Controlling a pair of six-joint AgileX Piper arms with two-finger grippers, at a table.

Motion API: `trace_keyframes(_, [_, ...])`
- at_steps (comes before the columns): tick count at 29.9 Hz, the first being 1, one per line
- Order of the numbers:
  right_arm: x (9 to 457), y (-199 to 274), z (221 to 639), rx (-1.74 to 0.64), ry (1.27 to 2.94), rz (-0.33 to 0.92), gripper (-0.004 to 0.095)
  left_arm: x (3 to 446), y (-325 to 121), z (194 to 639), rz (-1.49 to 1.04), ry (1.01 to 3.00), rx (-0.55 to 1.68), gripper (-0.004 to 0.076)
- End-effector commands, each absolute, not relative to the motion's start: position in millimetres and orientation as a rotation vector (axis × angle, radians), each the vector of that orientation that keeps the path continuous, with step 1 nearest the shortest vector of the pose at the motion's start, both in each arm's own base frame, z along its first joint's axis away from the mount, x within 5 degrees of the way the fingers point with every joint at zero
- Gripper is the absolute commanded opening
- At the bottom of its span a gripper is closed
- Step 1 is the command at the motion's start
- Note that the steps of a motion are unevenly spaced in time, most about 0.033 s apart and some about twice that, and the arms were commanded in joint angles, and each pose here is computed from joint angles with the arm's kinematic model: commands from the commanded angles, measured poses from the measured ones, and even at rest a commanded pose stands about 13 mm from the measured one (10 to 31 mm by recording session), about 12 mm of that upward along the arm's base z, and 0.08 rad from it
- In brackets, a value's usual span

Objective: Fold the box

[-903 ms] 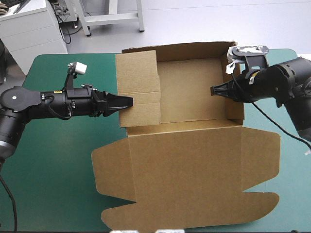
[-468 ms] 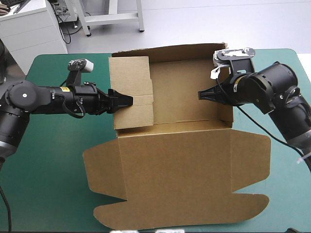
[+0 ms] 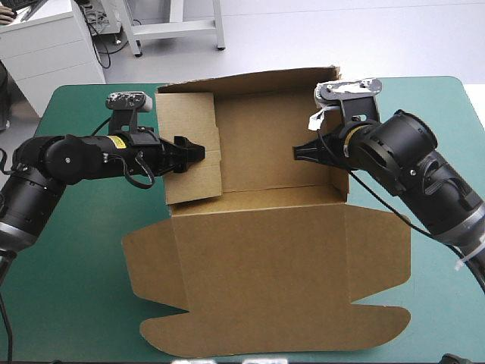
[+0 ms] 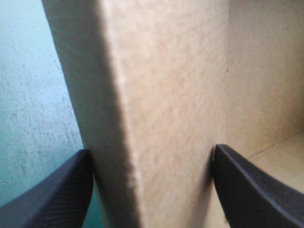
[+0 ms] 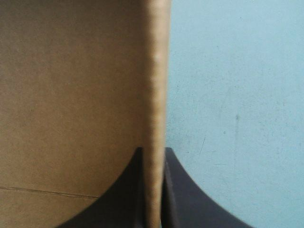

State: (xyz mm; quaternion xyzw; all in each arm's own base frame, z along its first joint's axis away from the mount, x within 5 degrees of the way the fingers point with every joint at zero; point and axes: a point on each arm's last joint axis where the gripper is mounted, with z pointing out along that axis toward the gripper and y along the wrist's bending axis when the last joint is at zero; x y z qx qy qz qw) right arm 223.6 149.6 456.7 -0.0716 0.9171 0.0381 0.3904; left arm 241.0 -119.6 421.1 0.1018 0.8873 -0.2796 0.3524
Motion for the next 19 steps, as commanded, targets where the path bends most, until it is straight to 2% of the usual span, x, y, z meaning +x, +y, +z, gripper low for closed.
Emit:
trace_keyframes(1, [217.9, 145.3, 478.1, -0.152, 2.206, 0.163, -0.0021, 234.9, -120.4, 444.9, -0.767, 2.167, 0.202, 0.0501])
trace_keyframes(3, [218.3, 144.5, 478.5, -0.133, 2.203, 0.161, -0.0021, 234.9, -120.3, 444.8, -0.775, 2.171, 0.183, 0.0491])
trace_keyframes(6, [218.3, 144.5, 478.5, -0.133, 2.203, 0.161, -0.0022, 235.8, -120.2, 445.9, -0.777, 2.157, 0.174, 0.0393])
trace_keyframes(8, [220.0, 146.0, 476.8, -0.135, 2.208, 0.157, -0.0021, 236.1, -120.2, 446.3, -0.775, 2.151, 0.176, 0.0244])
trace_keyframes(10, [221.6, 147.4, 475.0, -0.137, 2.215, 0.151, -0.0022, 234.1, -121.1, 444.4, -0.747, 2.162, 0.249, 0.0016])
trace_keyframes(11, [222.9, 148.5, 473.6, -0.138, 2.220, 0.147, -0.0022, 232.8, -122.4, 443.7, -0.739, 2.167, 0.288, -0.0023])
trace_keyframes(14, [226.6, 152.4, 469.0, -0.143, 2.239, 0.142, -0.0022, 231.6, -125.0, 442.2, -0.726, 2.175, 0.317, -0.0021])
trace_keyframes(19, [230.5, 155.8, 463.5, -0.146, 2.264, 0.125, -0.0022, 234.3, -121.5, 441.6, -0.697, 2.185, 0.246, -0.0032])
